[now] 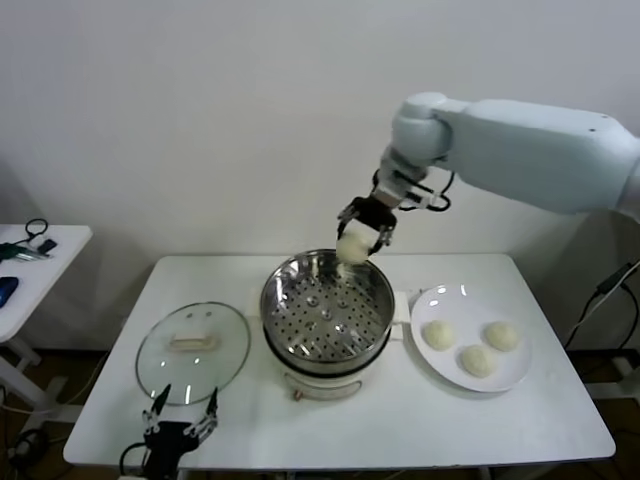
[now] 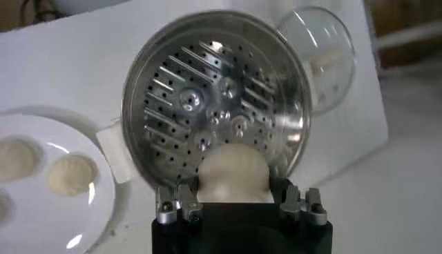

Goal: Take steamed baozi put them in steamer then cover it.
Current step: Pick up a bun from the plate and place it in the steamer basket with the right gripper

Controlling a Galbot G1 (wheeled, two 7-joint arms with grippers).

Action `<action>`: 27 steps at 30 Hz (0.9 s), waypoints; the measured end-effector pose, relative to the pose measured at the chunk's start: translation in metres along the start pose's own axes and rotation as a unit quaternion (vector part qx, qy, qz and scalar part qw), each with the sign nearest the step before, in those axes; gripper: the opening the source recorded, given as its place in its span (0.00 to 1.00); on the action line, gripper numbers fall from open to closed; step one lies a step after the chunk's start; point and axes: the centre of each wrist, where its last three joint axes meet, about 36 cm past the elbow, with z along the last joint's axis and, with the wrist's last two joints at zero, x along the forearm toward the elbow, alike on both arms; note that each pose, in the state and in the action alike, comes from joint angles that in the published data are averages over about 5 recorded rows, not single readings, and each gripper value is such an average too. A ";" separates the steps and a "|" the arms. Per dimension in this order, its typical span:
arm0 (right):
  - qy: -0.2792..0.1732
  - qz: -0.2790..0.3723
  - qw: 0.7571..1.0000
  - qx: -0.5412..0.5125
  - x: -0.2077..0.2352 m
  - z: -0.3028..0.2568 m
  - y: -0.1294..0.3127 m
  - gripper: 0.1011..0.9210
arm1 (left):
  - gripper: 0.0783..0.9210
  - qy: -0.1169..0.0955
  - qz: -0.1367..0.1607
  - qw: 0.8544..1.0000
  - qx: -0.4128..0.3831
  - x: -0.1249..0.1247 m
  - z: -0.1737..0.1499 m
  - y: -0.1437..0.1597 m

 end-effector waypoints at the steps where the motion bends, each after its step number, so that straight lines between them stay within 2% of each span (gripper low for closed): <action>1: 0.001 -0.004 1.000 0.012 -0.008 -0.001 -0.004 0.70 | 0.88 -0.001 0.000 1.000 0.000 0.000 0.000 0.000; 8: 0.018 -0.020 0.998 0.058 -0.056 0.002 -0.015 0.71 | 0.88 -0.003 -0.001 1.000 0.001 0.001 -0.001 -0.001; 16: 0.025 -0.016 0.997 0.064 -0.099 0.011 -0.014 0.70 | 0.88 -0.006 -0.003 1.000 0.000 -0.001 0.000 0.000; 27: 0.018 -0.011 0.998 0.051 -0.136 0.015 -0.009 0.72 | 0.88 -0.005 -0.005 1.000 0.000 -0.003 0.003 0.001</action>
